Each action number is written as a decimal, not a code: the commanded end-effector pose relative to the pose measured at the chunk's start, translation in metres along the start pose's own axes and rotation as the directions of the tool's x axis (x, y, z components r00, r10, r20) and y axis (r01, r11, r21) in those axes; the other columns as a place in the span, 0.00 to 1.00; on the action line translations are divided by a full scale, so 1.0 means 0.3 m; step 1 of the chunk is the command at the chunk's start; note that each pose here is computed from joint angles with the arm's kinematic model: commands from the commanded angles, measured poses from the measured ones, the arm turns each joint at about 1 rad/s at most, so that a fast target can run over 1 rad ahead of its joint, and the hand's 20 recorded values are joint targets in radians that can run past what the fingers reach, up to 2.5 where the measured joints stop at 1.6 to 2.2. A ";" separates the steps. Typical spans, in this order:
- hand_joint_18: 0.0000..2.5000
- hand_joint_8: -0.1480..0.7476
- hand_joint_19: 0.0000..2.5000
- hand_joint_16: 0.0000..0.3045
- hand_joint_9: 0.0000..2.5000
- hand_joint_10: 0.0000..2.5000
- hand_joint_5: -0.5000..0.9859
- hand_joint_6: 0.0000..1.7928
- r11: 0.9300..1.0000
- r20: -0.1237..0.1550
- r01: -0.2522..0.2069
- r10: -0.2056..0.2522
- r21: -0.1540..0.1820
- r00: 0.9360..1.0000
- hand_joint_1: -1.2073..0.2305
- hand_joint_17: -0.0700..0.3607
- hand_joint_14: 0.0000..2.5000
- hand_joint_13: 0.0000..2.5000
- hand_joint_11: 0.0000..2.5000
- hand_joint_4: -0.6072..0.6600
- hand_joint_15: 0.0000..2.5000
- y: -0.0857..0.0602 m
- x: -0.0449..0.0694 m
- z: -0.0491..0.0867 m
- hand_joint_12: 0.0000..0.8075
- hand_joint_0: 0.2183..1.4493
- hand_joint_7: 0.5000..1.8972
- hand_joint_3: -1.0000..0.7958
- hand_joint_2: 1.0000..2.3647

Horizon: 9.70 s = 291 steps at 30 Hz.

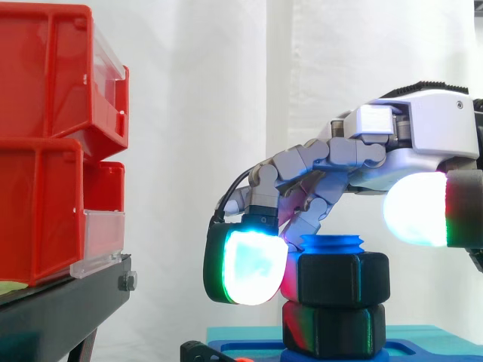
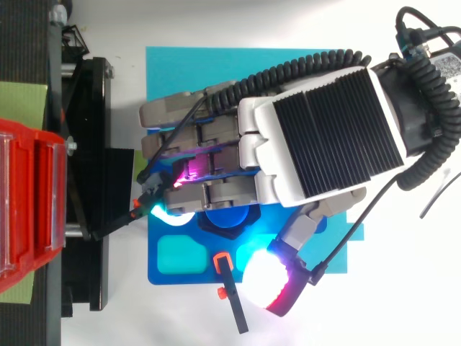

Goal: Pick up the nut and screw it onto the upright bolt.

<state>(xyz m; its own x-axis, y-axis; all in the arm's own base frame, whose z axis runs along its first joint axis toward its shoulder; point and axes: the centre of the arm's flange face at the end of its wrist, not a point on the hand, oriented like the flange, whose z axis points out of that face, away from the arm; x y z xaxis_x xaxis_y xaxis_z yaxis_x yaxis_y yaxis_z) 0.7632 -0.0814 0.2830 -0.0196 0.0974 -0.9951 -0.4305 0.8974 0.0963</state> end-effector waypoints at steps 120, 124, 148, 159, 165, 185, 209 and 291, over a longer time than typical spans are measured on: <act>0.17 0.51 0.01 0.20 0.30 0.00 0.20 0.28 0.987 -0.158 -0.004 0.030 0.164 0.987 0.41 0.47 0.00 0.20 0.00 0.64 0.00 -0.044 -0.123 -0.090 0.50 0.15 0.15 0.28 0.00; 0.17 0.51 0.01 0.20 0.30 0.00 0.20 0.28 0.983 -0.152 -0.035 0.063 0.178 0.986 0.41 0.48 0.00 0.19 0.00 0.64 0.00 -0.025 -0.121 -0.074 0.50 0.15 0.15 0.28 0.00; 0.15 0.51 0.02 0.19 0.31 0.00 0.22 0.28 0.976 -0.163 -0.106 0.138 0.191 0.977 0.42 0.46 0.00 0.19 0.00 0.67 0.00 0.048 -0.060 -0.039 0.49 0.18 0.25 0.28 0.00; 0.15 0.50 0.03 0.17 0.32 0.00 0.24 0.28 0.976 -0.165 -0.107 0.140 0.190 0.976 0.43 0.43 0.00 0.19 0.00 0.67 0.00 0.051 -0.057 -0.038 0.46 0.23 0.46 0.28 0.00; 0.15 0.50 0.03 0.16 0.33 0.00 0.25 0.28 0.976 -0.164 -0.107 0.139 0.189 0.977 0.43 0.41 0.00 0.20 0.01 0.65 0.00 0.052 -0.060 -0.037 0.45 0.25 0.53 0.28 0.00; 0.17 0.51 0.02 0.18 0.33 0.00 0.23 0.28 0.976 -0.145 -0.111 0.139 0.186 0.980 0.50 0.45 0.00 0.20 0.00 0.68 0.00 0.048 -0.060 -0.029 0.48 0.18 0.25 0.28 0.00; 0.16 0.52 0.03 0.18 0.33 0.00 0.25 0.28 0.974 -0.126 -0.118 0.144 0.193 0.982 0.52 0.45 0.00 0.20 0.00 0.71 0.00 0.025 -0.070 -0.038 0.48 0.19 0.35 0.28 0.00; 0.00 0.46 0.00 0.18 0.23 0.00 0.20 0.28 0.347 0.519 -0.898 0.733 0.270 0.439 0.57 0.45 0.00 0.08 0.00 0.60 0.00 0.029 -0.341 -0.421 0.46 0.20 0.14 0.28 0.00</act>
<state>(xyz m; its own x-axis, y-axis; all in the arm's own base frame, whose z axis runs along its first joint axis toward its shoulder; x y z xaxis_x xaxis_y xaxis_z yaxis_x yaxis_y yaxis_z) 0.6557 -0.1302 0.3894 0.0606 0.5782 -0.8137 0.0564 0.8119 0.5811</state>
